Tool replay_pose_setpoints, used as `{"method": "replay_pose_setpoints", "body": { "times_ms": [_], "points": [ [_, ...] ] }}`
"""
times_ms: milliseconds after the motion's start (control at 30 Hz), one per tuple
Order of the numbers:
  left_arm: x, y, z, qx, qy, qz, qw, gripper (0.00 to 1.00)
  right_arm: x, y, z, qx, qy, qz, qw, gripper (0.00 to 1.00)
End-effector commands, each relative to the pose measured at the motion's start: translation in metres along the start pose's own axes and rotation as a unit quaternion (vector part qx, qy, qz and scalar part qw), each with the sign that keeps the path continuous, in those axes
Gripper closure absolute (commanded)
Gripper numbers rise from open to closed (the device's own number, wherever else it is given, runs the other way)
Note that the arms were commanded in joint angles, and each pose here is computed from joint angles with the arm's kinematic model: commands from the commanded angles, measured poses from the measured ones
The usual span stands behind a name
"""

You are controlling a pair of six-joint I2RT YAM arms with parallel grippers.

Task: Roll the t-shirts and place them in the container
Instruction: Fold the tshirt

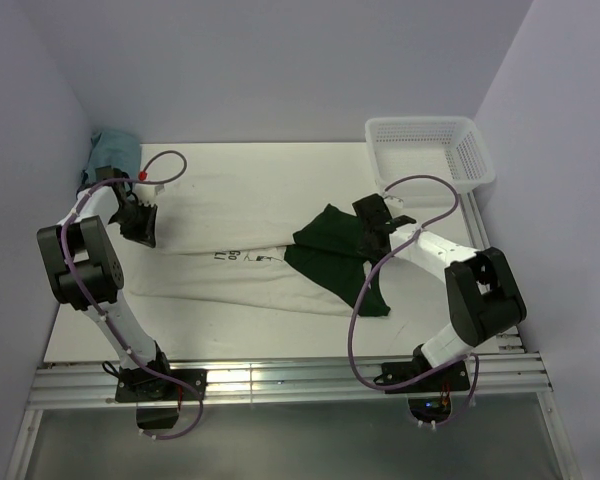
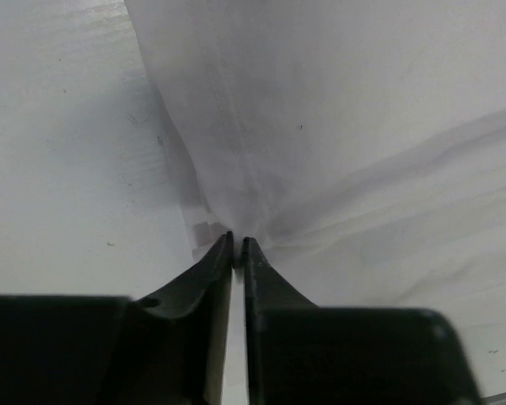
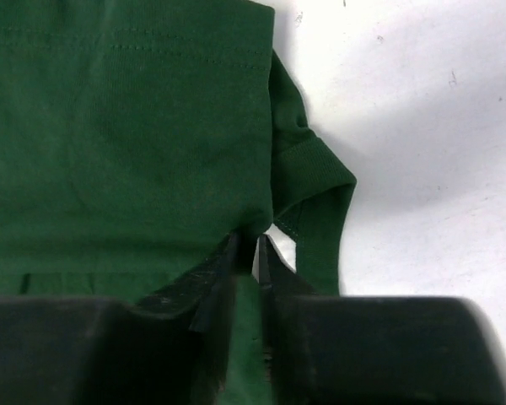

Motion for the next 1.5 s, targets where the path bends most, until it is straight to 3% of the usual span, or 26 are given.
{"method": "replay_pose_setpoints", "body": {
  "times_ms": [0,33,167,267,533,667,900,1100,1467],
  "points": [
    [-0.009,0.000,-0.013,-0.001,-0.029,0.012,1.000,0.79,-0.004,0.002,-0.003,-0.003,-0.015,0.004,1.000,0.76],
    [-0.010,0.000,-0.015,-0.001,-0.032,0.012,0.999,0.79,-0.005,0.002,-0.004,-0.002,-0.015,0.001,1.000,0.73],
    [-0.014,-0.001,-0.021,0.004,-0.037,0.017,0.999,0.57,-0.010,0.002,-0.007,0.008,-0.013,-0.007,1.000,0.53],
    [-0.016,0.000,-0.025,-0.004,-0.044,0.018,0.999,0.48,-0.015,0.000,-0.014,0.006,-0.020,-0.004,1.000,0.47],
    [-0.039,-0.002,-0.048,-0.010,-0.080,0.020,0.997,0.47,-0.058,0.007,-0.045,-0.039,-0.076,0.010,0.996,0.43],
    [-0.050,-0.003,-0.055,-0.006,-0.092,0.015,0.996,0.47,-0.096,0.029,-0.032,-0.081,-0.080,0.011,0.993,0.44],
    [-0.063,-0.003,-0.057,0.003,-0.101,0.003,0.995,0.48,-0.155,0.065,0.011,-0.085,-0.055,-0.014,0.995,0.46],
    [-0.069,-0.004,-0.059,0.008,-0.106,0.002,0.994,0.48,-0.163,0.085,0.038,-0.078,-0.035,-0.044,0.995,0.44],
    [-0.069,-0.010,-0.056,0.014,-0.104,0.005,0.995,0.49,-0.137,0.105,0.055,-0.072,0.003,-0.089,0.993,0.43]
  ]
}}
Point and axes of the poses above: each gripper's point midway between its finger pads, its own z axis out along the fingers, its own y axis along the line the jaws close on, x = y × z, the point moved 6 cm from there along -z, back along the fingers, and after that the axes turned 12 degrees about -z, right-handed, at the moved point
